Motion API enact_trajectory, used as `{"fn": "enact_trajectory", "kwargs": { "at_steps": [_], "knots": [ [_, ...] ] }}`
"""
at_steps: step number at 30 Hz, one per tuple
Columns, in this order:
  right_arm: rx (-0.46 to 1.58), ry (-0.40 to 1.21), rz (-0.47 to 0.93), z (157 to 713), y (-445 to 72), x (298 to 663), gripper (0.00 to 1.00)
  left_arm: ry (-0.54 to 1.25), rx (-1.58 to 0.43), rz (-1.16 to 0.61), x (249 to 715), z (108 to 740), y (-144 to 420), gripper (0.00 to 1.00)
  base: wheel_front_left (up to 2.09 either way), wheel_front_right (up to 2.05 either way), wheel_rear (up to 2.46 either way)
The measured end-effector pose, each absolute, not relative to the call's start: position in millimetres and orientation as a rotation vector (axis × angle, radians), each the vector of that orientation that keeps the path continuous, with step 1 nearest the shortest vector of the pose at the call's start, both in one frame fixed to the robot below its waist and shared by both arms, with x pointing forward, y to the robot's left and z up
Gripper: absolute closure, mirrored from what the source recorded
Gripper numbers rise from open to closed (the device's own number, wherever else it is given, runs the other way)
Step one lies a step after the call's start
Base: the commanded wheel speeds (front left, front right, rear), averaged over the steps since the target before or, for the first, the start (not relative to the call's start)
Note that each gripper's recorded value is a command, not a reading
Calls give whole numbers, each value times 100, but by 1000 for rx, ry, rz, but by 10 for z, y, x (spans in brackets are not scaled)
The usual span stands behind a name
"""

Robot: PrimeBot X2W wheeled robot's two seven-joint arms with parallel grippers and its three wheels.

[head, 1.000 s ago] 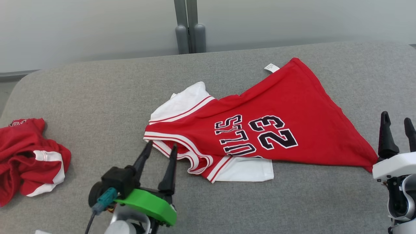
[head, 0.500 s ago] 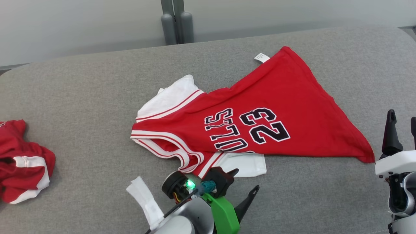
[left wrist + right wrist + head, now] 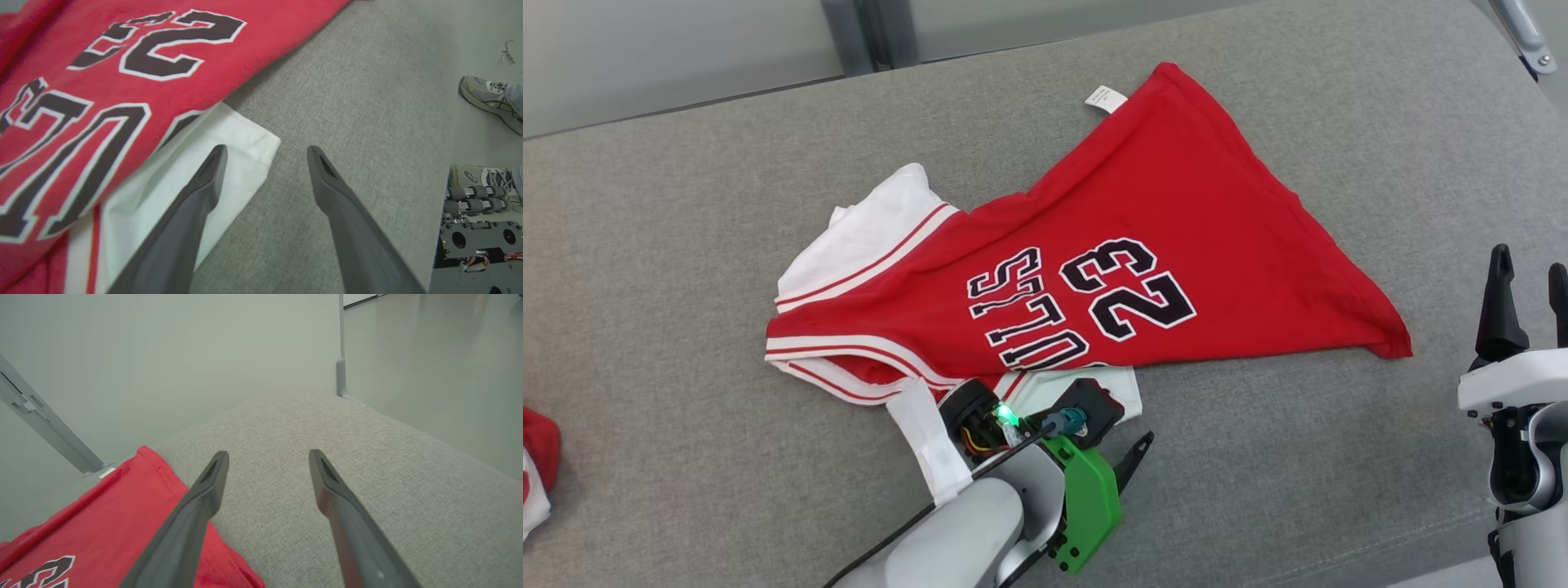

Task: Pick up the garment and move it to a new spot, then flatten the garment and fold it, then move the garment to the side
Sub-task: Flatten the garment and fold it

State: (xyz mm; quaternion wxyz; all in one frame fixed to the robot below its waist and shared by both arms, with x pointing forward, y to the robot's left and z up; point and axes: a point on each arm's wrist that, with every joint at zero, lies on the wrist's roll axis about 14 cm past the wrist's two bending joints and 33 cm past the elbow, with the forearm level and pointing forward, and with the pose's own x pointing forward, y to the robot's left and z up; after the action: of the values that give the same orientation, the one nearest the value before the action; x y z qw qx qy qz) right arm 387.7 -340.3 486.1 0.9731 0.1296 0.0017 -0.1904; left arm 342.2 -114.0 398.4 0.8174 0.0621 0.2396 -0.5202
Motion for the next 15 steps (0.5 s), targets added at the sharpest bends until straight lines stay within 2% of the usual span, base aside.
{"fn": "enact_trajectory", "kwargs": {
  "at_steps": [7,8,9,11,15],
  "knots": [
    [255,22,-418,4791,-3503,3789,0,503,185,-1138,3410,3882,-1224,0,0,0,0],
    [255,21,-418,4796,-3503,3790,0,502,188,-1138,3408,3882,-1225,6,0,0,0],
    [255,19,-414,4801,-3495,3799,0,498,191,-1136,3404,3883,-1223,55,0,0,0],
    [257,18,-407,4807,-3476,3819,0,491,208,-1126,3408,3878,-1210,100,0,0,0],
    [256,16,-387,4825,-3429,3868,0,460,233,-1093,3491,3912,-1157,100,0,0,0]
  ]
}}
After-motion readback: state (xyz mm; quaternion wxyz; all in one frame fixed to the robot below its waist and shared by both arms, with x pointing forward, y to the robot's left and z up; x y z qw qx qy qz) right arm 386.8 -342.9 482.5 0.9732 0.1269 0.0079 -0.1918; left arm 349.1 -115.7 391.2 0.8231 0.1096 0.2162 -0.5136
